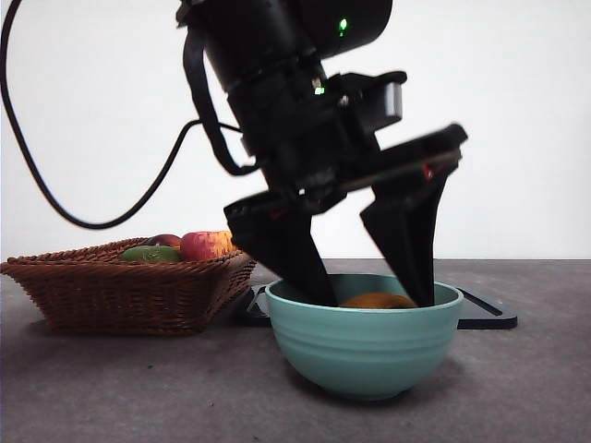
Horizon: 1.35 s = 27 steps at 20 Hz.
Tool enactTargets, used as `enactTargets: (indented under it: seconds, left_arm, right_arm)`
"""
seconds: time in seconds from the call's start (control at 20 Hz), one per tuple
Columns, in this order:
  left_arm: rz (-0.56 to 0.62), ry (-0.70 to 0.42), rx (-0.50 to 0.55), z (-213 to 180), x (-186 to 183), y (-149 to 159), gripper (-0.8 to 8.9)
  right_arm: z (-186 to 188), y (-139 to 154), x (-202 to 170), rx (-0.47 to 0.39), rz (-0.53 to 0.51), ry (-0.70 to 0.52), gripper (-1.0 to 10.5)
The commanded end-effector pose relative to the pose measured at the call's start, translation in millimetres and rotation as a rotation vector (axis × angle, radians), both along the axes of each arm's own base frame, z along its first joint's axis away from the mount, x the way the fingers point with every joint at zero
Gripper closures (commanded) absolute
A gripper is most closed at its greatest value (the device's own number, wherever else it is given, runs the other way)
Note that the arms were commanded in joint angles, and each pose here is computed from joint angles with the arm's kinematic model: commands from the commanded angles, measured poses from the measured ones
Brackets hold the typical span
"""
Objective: Pick up the wifruite, put it on the bowl, pick up the plate, put it on desk
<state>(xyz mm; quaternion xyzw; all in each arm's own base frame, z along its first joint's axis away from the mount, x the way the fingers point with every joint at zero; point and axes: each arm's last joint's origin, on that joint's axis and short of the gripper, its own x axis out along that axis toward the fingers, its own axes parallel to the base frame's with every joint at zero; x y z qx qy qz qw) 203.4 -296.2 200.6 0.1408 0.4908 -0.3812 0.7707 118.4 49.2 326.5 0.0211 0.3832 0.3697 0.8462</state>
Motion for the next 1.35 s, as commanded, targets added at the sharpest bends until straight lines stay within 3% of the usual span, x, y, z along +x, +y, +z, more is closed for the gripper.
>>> enactTargets:
  seconds: [0.05,0.25,0.45,0.7,0.9,1.2,1.35]
  left_arm:
    - [-0.002,-0.048,-0.07,30,-2,-1,4.01]
    - [0.036,-0.144,-0.203,84,-5,25,4.07]
    - [0.13,-0.261,-0.333,139,-8,76,4.07]
    - [0.27,-0.357,-0.375,177,-21,145,4.07]
    - [0.331,-0.35,-0.373,166,-44,185,4.07]
    - [0.181,-0.137,-0.449,108,-78,202,4.07]
    - [0.152,-0.046,-0.425,93,-83,204,4.07]
  right_arm:
    - [5,1,1,0.006,-0.003,-0.009,5.9]
    - [5,1,1,0.006,-0.003,-0.009,5.9]
    - [5,1,1,0.006,-0.003,-0.009,5.9]
    - [5,1,1,0.006,-0.003,-0.009,5.9]
    - [5,1,1,0.006,-0.003,-0.009,5.9]
    - [5,1,1,0.006,-0.003,-0.01,5.9]
    - [5,1,1,0.006,-0.003,-0.008,5.9]
